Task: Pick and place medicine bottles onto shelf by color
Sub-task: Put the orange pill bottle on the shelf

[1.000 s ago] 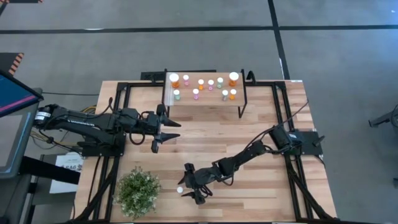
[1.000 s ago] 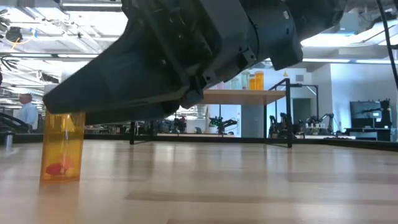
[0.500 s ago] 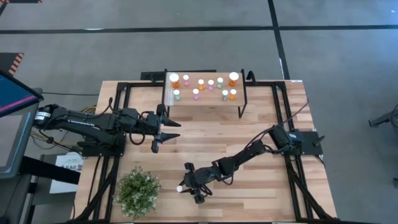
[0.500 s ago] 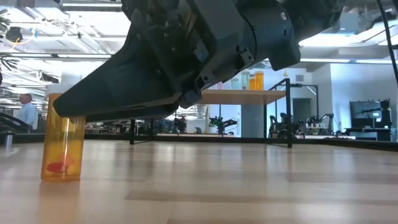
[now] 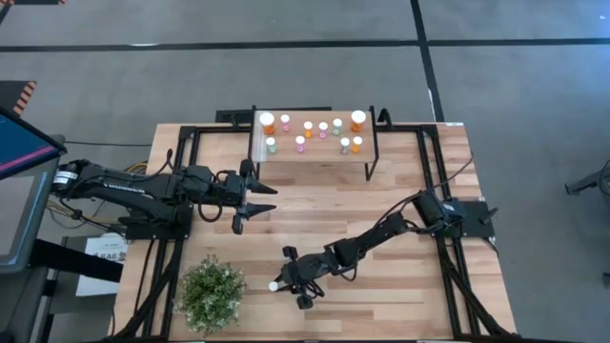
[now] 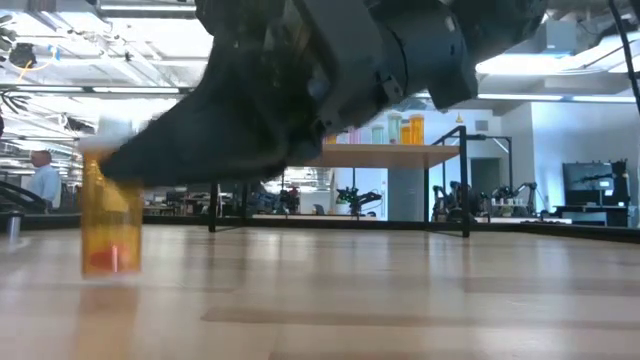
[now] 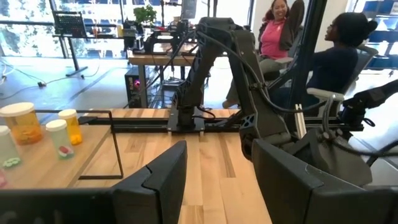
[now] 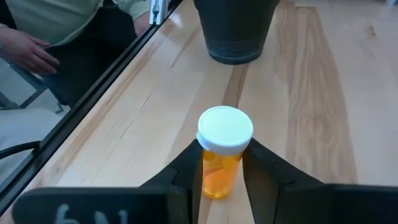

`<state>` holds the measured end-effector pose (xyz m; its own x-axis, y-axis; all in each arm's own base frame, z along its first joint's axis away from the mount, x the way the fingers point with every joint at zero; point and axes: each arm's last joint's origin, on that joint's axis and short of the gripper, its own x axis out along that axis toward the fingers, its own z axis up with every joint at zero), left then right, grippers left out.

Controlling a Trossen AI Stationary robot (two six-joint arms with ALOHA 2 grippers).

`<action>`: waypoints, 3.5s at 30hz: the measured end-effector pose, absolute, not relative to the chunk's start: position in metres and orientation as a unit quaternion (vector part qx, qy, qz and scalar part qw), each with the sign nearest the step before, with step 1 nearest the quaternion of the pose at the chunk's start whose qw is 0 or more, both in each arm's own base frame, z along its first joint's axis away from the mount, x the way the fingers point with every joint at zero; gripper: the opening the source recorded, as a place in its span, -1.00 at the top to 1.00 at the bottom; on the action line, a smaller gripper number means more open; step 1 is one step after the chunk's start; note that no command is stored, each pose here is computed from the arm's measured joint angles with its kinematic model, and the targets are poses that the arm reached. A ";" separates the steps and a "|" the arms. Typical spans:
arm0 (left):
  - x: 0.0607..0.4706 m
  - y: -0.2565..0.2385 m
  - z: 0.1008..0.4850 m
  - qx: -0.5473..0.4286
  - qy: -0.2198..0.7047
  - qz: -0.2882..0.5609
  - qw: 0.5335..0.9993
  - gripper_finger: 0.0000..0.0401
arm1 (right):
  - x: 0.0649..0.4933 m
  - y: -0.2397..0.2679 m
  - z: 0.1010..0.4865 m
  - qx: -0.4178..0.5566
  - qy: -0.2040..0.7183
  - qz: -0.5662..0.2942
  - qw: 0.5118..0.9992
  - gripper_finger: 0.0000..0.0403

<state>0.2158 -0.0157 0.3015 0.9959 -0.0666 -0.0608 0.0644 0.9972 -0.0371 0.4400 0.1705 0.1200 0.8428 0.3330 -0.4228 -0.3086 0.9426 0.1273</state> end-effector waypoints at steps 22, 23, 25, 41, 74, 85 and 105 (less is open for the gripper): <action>0.206 -0.015 0.310 -0.017 0.008 -0.033 0.999 0.15 | 0.355 0.065 0.209 0.018 0.134 0.069 0.988 0.44; 0.206 -0.015 0.310 -0.017 0.009 -0.033 0.999 0.15 | 0.348 0.058 0.212 0.016 0.128 0.050 0.990 0.44; 0.206 -0.015 0.310 -0.017 0.009 -0.033 0.999 0.15 | 0.334 0.044 0.220 0.008 0.116 0.008 0.993 0.44; 0.206 -0.015 0.310 -0.017 0.009 -0.030 0.999 0.15 | 0.302 -0.027 0.240 -0.007 0.088 -0.340 0.936 0.44; 0.208 -0.014 0.309 -0.014 0.011 -0.016 1.000 0.15 | 0.302 -0.081 0.224 0.043 0.115 -0.349 0.929 0.44; 0.208 -0.014 0.308 -0.009 0.016 -0.016 1.000 0.15 | 0.302 -0.081 0.224 0.039 0.116 -0.343 0.931 0.39; 0.208 -0.014 0.304 -0.007 0.039 -0.016 0.999 0.15 | 0.310 -0.081 0.238 0.033 0.115 -0.339 0.933 0.02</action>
<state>0.2075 -0.0141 0.3036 0.9964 -0.0318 -0.0782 0.0307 0.9994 -0.0156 0.3096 -0.0811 0.2376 0.7438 -0.6254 -0.2359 0.6403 0.7679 -0.0169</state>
